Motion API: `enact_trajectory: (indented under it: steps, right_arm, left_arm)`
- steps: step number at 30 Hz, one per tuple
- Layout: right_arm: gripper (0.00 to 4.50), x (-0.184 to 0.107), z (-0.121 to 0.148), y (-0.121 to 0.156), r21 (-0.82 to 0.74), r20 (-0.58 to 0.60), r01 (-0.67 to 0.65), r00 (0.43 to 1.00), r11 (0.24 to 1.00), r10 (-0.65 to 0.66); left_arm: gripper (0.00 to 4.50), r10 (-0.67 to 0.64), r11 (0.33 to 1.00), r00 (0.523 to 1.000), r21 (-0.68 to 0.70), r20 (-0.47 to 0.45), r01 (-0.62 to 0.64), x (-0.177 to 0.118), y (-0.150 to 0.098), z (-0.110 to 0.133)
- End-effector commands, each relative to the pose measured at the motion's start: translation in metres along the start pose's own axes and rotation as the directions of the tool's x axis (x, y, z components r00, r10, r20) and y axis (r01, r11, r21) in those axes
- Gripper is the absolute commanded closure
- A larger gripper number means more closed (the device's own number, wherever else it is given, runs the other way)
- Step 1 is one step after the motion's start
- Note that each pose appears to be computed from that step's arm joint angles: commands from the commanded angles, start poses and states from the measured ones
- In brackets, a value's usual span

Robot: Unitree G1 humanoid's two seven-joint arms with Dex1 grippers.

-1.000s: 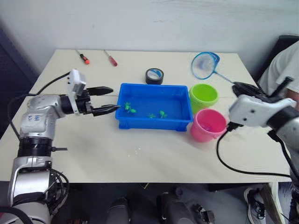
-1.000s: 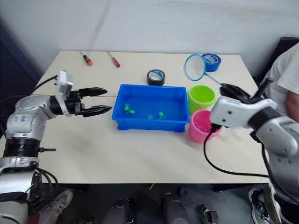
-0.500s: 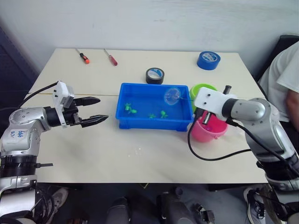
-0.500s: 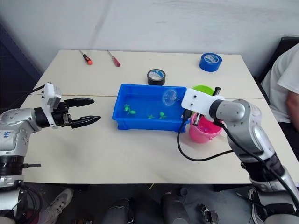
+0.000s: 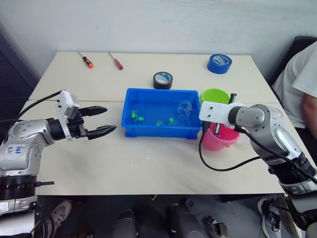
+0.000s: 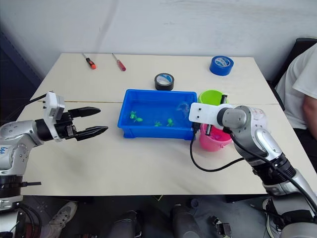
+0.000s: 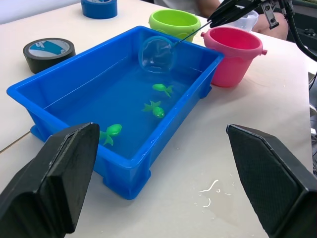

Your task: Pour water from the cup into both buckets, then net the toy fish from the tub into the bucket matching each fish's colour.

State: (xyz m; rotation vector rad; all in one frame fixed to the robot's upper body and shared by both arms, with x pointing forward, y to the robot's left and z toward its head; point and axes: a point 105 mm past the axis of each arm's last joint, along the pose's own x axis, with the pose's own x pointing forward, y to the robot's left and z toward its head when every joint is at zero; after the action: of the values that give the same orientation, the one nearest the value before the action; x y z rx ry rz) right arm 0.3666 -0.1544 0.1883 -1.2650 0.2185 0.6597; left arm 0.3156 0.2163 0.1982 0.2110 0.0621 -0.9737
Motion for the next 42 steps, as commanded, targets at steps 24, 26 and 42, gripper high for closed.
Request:
enact_trajectory:
  steps: [24,26,42]
  right_arm:
    - [4.5,0.007,0.026,0.025,0.285,0.131,-0.146,0.985,0.947,0.112]
    - [4.5,0.007,0.03,0.022,0.345,0.154,-0.159,0.982,0.925,0.111]
    - [4.5,-0.014,0.046,-0.012,0.683,0.248,-0.187,0.969,0.706,0.017]
  left_arm:
    - [0.03,0.047,0.998,0.998,0.028,0.042,-0.049,-0.012,-0.009,0.014]
    - [0.03,0.052,0.998,0.998,0.029,0.042,-0.053,-0.013,-0.009,0.015]
    - [0.03,0.049,0.998,0.998,0.037,0.047,-0.051,-0.01,-0.006,0.019]
